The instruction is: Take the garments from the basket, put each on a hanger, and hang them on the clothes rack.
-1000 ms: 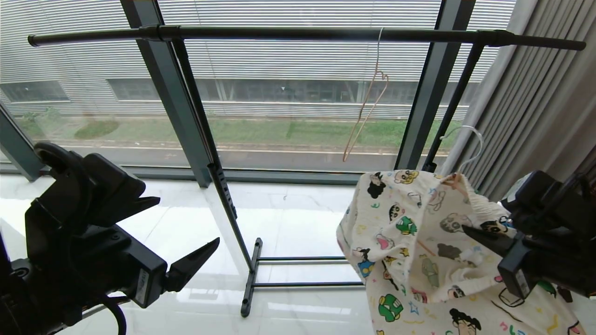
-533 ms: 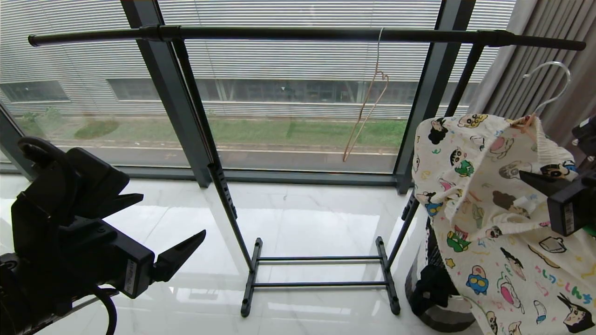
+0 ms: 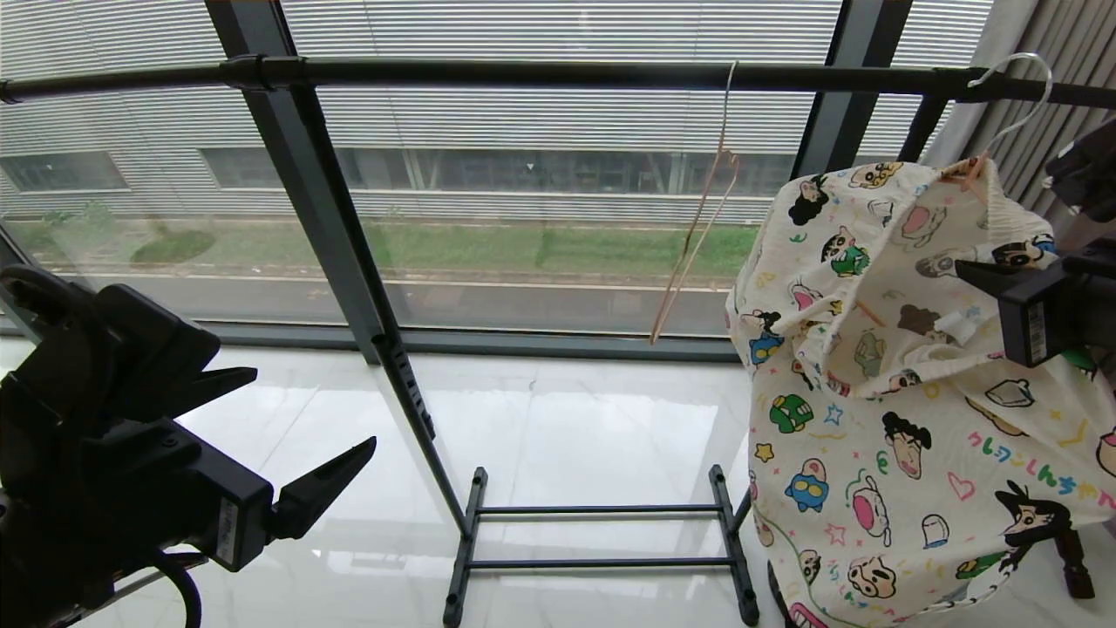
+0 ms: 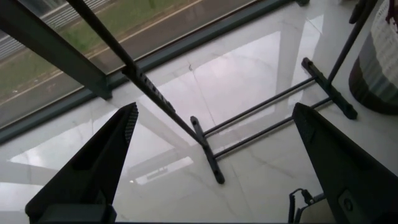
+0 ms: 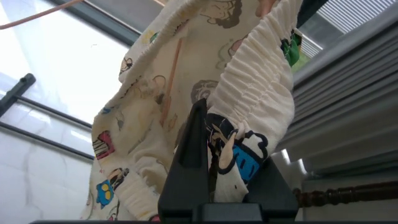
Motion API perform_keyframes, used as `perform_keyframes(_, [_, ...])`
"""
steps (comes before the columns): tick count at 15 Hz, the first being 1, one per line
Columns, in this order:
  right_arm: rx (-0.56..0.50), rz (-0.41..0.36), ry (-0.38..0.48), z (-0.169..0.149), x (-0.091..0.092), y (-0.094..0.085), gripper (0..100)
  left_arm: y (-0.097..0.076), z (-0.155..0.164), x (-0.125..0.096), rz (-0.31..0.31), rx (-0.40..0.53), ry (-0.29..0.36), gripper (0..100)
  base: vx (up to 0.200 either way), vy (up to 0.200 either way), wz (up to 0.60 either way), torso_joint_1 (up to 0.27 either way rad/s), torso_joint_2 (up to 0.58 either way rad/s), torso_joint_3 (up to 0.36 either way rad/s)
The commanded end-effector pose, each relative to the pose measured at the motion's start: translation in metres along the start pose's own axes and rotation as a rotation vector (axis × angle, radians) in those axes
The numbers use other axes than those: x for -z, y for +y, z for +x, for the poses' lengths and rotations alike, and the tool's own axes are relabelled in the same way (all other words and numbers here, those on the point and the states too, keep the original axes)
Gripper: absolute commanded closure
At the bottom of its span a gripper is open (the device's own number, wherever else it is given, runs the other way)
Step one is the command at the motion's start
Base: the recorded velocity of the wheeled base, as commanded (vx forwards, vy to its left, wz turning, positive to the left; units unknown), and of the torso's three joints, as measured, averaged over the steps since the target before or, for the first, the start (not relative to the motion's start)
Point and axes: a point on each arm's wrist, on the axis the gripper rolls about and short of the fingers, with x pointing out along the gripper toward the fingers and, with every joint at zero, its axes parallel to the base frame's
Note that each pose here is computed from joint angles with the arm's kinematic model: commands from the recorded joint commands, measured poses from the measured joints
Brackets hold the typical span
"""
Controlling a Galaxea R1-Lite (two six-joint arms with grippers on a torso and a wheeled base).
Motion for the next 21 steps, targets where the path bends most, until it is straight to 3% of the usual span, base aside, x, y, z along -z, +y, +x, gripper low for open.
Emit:
perform_keyframes(1, [0.007,-0.001,0.009,0.0035,0.0005,-0.001,100,0.0002,-0.001,0.0002,0.0,-0.001,-0.003,0,0.2,0.0,0.0,0.002,0.0,0.012])
perform_keyframes(8, [0.039,0.005,-0.014,0.0022,-0.0069,-0.0089,100,-0.0009,-0.0009,0.0022,0.003,0.004,0.003,0,0.2,0.0,0.0,0.002,0.0,0.004])
perform_keyframes(14, [0.036,0.004,-0.008,0.0038,-0.0059,-0.0082,100,-0.0014,-0.0025,0.002,0.003,0.01,-0.004,0,0.0,0.0,0.0,0.0,0.0,0.0])
perform_keyframes(17, [0.036,0.004,-0.007,0.0042,-0.0057,-0.008,100,-0.0019,-0.002,0.0029,0.003,0.012,0.0,0,0.2,0.0,0.0,-0.007,0.0,0.001])
perform_keyframes(21, [0.035,0.003,-0.004,0.0044,-0.0049,-0.0077,100,-0.0033,-0.0023,0.0069,0.008,0.017,0.011,0,0.0,0.0,0.0,0.0,0.0,0.0])
